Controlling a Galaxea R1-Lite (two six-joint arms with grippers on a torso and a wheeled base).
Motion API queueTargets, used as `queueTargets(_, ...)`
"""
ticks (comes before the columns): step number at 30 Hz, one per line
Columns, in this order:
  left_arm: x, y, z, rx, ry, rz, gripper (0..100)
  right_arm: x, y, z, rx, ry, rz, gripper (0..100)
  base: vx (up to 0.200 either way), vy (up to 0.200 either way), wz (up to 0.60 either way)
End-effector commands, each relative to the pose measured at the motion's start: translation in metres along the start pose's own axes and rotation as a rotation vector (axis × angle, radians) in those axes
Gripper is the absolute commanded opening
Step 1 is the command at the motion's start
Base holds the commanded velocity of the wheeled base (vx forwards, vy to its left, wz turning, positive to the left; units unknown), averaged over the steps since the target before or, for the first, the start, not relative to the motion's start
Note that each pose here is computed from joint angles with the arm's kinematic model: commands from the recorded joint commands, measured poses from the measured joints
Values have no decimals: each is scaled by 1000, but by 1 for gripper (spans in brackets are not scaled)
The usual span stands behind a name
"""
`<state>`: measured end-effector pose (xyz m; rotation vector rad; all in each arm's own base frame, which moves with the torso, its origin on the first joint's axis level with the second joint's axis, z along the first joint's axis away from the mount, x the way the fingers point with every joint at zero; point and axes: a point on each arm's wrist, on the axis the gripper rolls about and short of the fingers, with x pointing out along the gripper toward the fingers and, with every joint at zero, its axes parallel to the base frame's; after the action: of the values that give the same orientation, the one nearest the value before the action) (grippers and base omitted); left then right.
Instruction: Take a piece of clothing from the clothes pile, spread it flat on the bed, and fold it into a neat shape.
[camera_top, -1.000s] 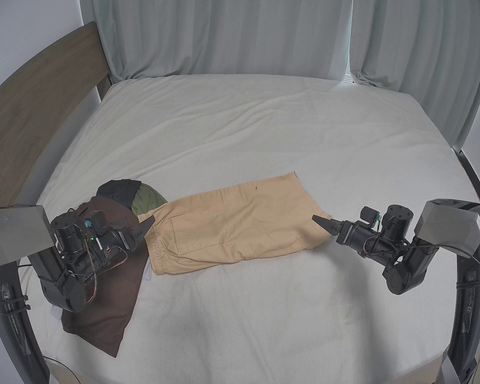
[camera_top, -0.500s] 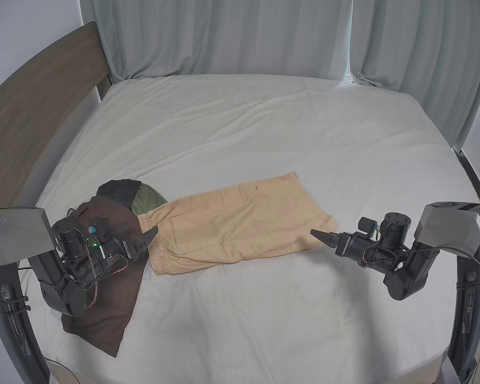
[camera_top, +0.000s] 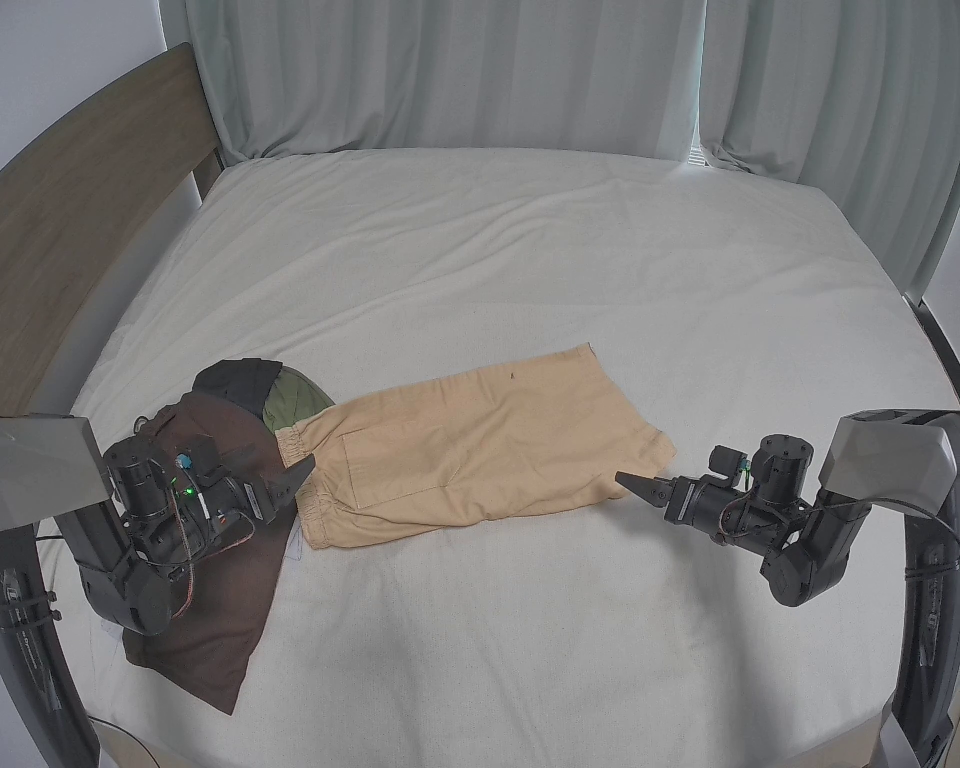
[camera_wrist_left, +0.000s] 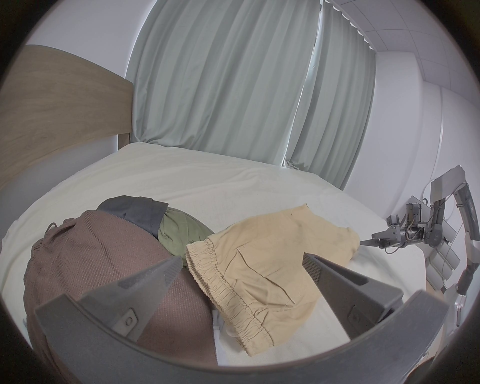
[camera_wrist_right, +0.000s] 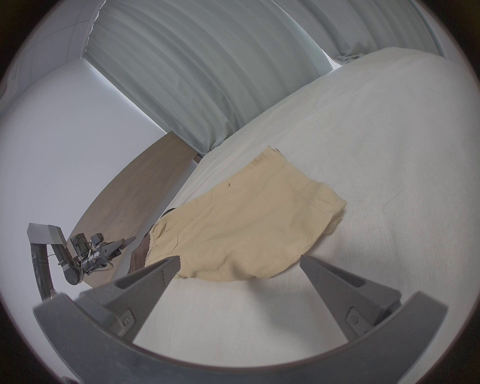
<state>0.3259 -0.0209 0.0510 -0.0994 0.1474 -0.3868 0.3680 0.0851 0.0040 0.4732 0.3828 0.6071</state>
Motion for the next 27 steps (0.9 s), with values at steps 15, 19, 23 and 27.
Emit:
queueTargets(15,-1,2,1,-2,-3,4,100,45,-9,-36,55,6,-19,100,0,0,0)
queueTargets(19,-1,2,1,-2,-3,4,100,52,-5,-39,102,6,-4,100,0,0,0)
queueTargets(23,0,2,1,-3,-4,4,100,60,-3,-40,119,-9,12,100,0,0,0)
queueTargets(27,0,2,1,-3,-4,4,100,70,6,-39,186,-59,40,100,0,0,0)
